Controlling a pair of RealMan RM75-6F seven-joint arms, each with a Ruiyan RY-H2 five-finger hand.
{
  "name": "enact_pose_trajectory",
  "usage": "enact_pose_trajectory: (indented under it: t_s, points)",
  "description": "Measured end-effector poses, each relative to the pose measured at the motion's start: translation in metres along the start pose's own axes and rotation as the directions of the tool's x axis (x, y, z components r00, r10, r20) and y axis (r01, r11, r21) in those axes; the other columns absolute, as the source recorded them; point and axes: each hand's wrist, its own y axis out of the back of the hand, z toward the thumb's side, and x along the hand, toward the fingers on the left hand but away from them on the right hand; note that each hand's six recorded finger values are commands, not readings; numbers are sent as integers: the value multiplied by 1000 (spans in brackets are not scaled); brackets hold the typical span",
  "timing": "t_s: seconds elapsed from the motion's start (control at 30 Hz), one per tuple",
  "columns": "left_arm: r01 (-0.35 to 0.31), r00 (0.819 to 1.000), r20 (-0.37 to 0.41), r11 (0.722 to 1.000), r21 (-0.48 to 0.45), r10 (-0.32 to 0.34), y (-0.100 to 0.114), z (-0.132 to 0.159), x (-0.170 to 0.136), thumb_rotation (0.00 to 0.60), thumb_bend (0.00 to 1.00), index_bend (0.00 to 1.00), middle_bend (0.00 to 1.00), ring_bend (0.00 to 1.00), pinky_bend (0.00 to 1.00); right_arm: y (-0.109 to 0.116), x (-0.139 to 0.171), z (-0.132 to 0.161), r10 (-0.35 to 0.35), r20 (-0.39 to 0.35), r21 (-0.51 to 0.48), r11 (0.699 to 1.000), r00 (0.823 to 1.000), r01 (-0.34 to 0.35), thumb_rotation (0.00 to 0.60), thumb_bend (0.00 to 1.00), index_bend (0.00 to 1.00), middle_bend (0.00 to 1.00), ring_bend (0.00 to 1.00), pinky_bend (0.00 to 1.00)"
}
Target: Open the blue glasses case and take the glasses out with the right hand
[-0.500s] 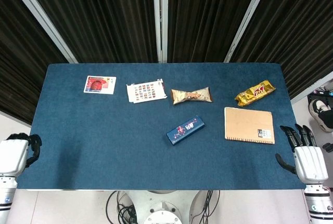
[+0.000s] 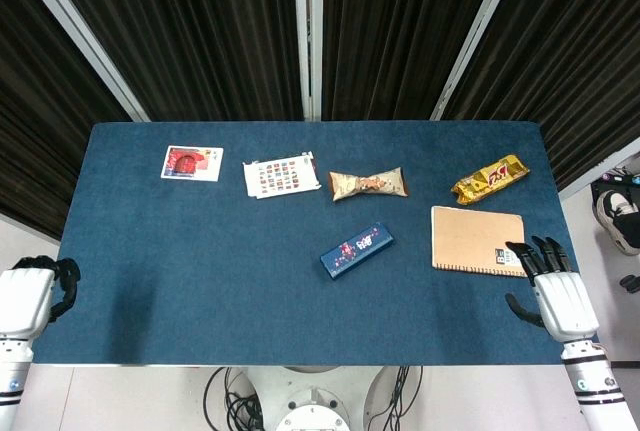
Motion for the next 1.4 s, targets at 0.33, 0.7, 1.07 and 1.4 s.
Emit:
enact_pose_trajectory:
  t_s: [0.33, 0.7, 1.07, 1.4]
  points:
    - [1, 1000, 0, 1000, -3, -1, 0, 0, 0, 600, 579, 665, 639, 452, 444, -39, -70, 53, 204, -156, -33, 977, 967, -211, 600, 681, 21, 216, 53, 10]
    - [2, 1000, -2, 1000, -6, -2, 0, -1, 1, 600, 579, 665, 640, 452, 445, -75, -162, 157, 281, -332, -42, 949, 900, -312, 600, 874, 0, 242, 36, 10]
    - [3, 1000, -2, 1000, -10, -3, 0, -1, 1, 600, 579, 665, 640, 452, 445, -97, -180, 166, 373, -302, 16, 922, 877, -387, 600, 880, 0, 296, 34, 0]
    - [2, 1000, 0, 1000, -4, -2, 0, 0, 1, 600, 579, 665, 641, 452, 446, -95, -117, 135, 428, -314, 1, 893, 847, -451, 600, 879, 0, 312, 18, 0]
